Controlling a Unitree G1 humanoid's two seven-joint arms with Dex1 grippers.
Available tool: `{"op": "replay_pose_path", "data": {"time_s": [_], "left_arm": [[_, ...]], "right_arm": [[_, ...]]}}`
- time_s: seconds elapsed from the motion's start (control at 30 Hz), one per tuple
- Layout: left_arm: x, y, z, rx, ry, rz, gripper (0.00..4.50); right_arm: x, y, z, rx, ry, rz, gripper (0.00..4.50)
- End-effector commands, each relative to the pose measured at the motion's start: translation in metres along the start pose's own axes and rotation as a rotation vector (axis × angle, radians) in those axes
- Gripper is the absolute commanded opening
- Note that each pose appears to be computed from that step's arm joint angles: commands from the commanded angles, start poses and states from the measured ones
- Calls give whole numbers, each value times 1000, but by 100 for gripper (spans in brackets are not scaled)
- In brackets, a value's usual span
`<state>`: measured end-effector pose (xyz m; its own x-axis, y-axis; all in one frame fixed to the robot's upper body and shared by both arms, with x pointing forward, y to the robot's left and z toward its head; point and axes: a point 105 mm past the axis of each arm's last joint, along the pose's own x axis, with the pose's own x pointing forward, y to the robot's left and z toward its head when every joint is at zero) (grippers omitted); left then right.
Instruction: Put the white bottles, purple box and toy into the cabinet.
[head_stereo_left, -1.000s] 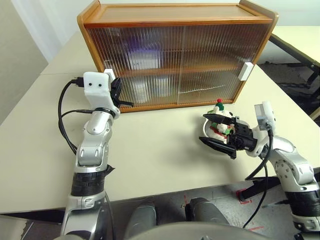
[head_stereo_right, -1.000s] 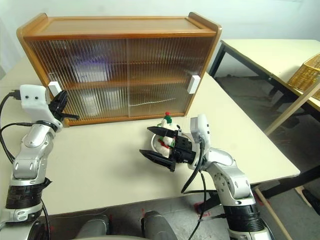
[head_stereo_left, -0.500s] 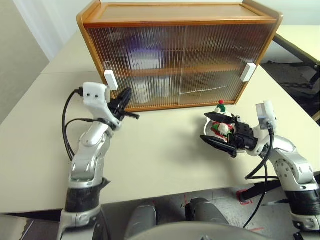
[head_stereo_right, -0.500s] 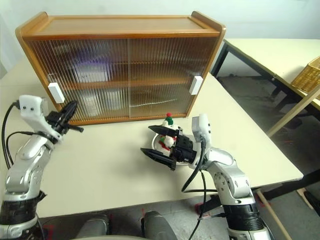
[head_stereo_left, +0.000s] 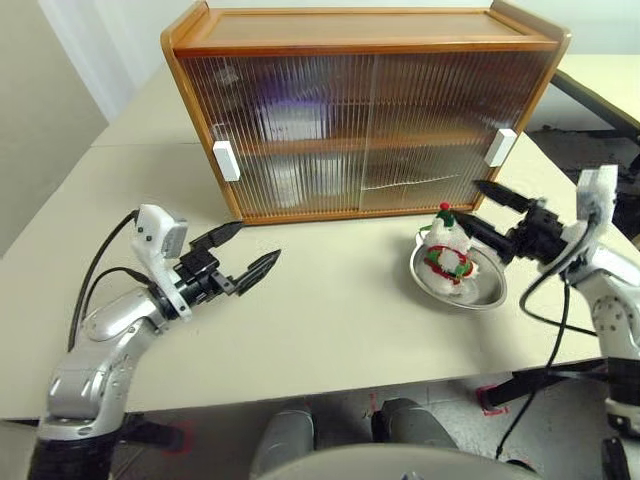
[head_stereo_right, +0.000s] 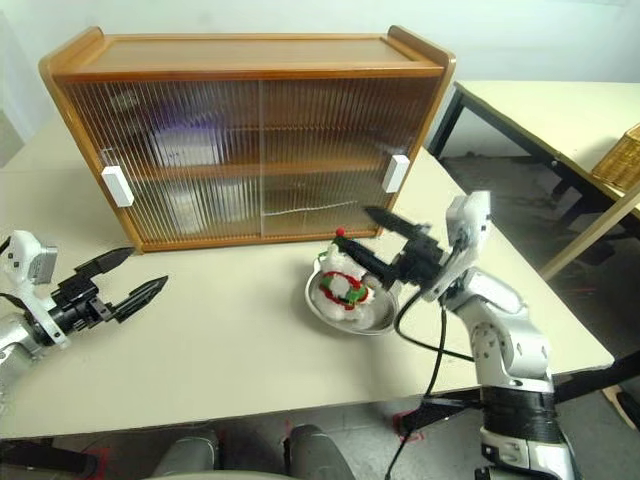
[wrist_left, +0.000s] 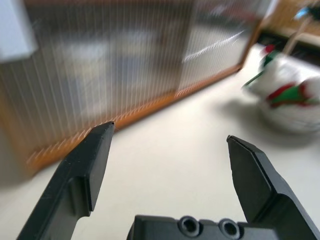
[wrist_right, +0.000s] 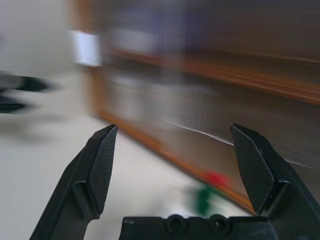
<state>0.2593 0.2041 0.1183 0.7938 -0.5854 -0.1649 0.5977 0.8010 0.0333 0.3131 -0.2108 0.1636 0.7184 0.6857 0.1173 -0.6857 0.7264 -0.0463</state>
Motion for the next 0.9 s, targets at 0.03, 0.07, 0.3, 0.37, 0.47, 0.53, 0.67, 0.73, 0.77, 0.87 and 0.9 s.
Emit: {"op": "replay_pose_path", "data": {"time_s": [0.03, 0.07, 0.3, 0.37, 0.47, 0.53, 0.67, 0.73, 0.77, 0.87, 0.9], "left_arm": [[1, -9, 9, -74, -56, -79, 445], [-1, -14, 17, -99, -103, -133, 445], [-12, -19, 18, -96, -77, -225, 445], [-15, -21, 19, -107, -61, -260, 445], [-20, -20, 13, -72, 25, -288, 445], [-19, -14, 12, -8, 40, -242, 449], [-16, -21, 25, 6, -30, -290, 450], [-16, -23, 26, 28, -31, -296, 450], [-16, -24, 27, 46, -32, -305, 450], [-18, -27, 31, 71, -56, -331, 450], [-19, -29, 32, 81, -60, -345, 450]], "right_arm": [[-4, -23, 10, 36, -9, -100, 450], [-7, -33, 11, 14, 17, -158, 450], [-22, -59, 16, -84, -47, -260, 450], [-23, -61, 8, -70, -18, -267, 450], [-21, -69, 3, -89, -18, -326, 450], [-18, -72, 0, -72, -31, -365, 432], [-9, -76, 0, -23, -83, -450, 313], [-6, -76, 1, -7, -102, -463, 233], [-4, -76, 2, -4, -111, -471, 194], [-1, -78, 3, -10, -121, -493, 82], [-1, -79, 4, -15, -125, -504, 45]]}}
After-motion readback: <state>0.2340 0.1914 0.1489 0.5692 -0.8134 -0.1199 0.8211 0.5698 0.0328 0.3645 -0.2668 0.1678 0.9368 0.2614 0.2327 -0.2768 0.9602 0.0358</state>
